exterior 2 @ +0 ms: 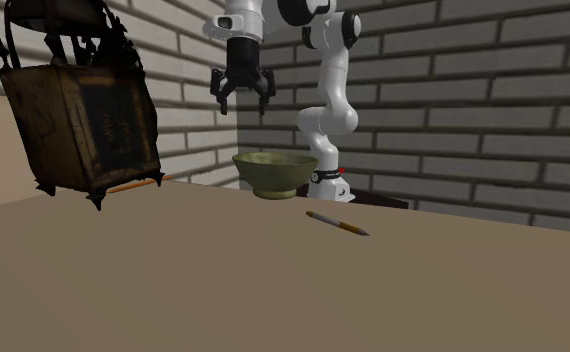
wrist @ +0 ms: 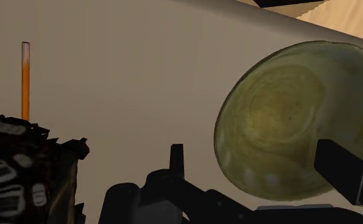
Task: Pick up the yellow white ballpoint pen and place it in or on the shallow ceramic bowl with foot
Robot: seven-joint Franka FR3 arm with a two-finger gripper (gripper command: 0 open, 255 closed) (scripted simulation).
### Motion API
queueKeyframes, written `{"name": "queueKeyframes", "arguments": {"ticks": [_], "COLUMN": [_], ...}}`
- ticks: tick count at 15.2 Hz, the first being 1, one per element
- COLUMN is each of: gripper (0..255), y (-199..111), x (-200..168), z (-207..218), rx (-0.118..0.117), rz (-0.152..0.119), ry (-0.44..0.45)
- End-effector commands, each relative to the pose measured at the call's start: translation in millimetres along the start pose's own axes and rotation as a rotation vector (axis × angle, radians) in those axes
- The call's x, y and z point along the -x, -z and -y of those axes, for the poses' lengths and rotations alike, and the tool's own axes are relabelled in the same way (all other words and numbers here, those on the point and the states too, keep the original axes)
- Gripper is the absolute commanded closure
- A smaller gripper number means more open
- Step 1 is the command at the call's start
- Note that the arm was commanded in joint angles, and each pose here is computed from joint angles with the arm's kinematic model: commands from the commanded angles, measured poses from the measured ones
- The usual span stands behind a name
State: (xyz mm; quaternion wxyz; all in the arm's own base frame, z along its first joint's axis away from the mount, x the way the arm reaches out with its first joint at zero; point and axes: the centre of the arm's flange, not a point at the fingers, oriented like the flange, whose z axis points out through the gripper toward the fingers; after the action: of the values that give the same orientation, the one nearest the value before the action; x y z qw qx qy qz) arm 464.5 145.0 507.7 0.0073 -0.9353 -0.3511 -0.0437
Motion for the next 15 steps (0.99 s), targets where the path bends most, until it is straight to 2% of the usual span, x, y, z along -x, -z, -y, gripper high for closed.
{"name": "queueKeyframes", "arguments": {"ticks": [1, 8, 15], "gripper": [0, 0, 0], "y": [-10.0, -49.7, -90.3], "x": [-23.2, -88.5, -138.4], "z": [13.2, 66.2, 133.5], "rx": [0.004, 0.018, 0.032], "rz": [-0.001, -0.002, -0.002], "ry": [0.076, 0.331, 0.587]}}
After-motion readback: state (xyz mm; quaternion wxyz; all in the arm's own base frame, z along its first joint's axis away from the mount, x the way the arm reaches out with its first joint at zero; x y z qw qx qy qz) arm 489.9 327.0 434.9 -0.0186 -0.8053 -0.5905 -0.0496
